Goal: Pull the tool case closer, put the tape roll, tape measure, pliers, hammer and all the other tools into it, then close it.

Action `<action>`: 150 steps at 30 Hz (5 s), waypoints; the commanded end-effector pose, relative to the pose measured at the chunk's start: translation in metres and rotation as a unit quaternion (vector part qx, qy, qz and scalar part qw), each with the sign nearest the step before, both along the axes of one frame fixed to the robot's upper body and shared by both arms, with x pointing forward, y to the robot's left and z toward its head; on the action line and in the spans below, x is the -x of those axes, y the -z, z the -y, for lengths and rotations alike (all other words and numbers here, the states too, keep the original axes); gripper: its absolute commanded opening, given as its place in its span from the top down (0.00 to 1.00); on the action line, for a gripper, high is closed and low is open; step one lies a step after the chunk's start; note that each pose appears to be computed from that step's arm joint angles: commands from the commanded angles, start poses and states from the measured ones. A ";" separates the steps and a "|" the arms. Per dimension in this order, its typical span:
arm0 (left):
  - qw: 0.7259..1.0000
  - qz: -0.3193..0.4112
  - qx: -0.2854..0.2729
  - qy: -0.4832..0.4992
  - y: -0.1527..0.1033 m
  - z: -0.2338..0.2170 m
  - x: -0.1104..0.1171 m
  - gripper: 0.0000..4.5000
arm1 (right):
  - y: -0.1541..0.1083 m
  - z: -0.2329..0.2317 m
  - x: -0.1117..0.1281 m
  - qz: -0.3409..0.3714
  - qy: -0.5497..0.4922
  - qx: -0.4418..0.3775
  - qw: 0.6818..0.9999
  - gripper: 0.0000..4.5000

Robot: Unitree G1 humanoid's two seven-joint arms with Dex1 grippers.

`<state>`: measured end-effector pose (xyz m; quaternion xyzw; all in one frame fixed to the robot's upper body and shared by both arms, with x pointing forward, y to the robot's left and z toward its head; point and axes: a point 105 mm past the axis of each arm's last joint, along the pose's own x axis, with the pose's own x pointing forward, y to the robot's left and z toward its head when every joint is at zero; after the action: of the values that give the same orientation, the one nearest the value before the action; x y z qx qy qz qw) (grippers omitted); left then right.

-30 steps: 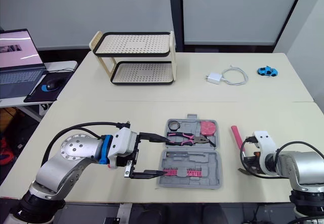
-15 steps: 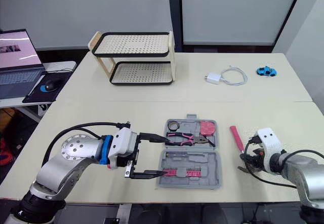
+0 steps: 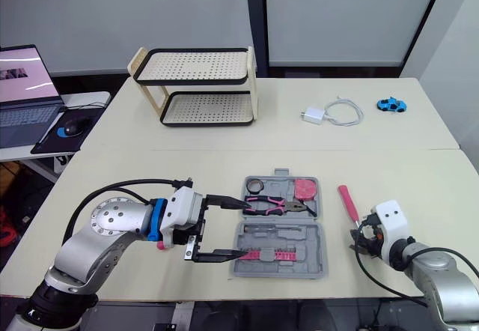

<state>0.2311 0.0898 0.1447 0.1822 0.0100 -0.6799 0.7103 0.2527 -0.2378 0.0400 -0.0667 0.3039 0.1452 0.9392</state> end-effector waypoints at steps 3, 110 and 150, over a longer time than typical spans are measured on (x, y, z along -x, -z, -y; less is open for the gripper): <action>1.000 0.012 0.004 0.011 -0.005 0.003 0.001 0.00 | -0.002 0.001 -0.003 0.013 0.009 0.005 1.000 0.32; 0.993 0.033 -0.106 0.031 0.023 -0.080 0.011 0.00 | -0.027 -0.152 -0.013 -0.019 -0.555 0.237 0.797 0.98; 0.993 0.035 -0.106 0.029 0.025 -0.075 0.010 0.00 | -0.020 -0.171 -0.001 0.002 -0.562 0.162 0.811 0.99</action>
<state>0.2222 0.1671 0.1170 0.2762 0.0579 -0.6858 0.6708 0.2527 -0.0695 0.0574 -0.3712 0.2436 0.5951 0.6699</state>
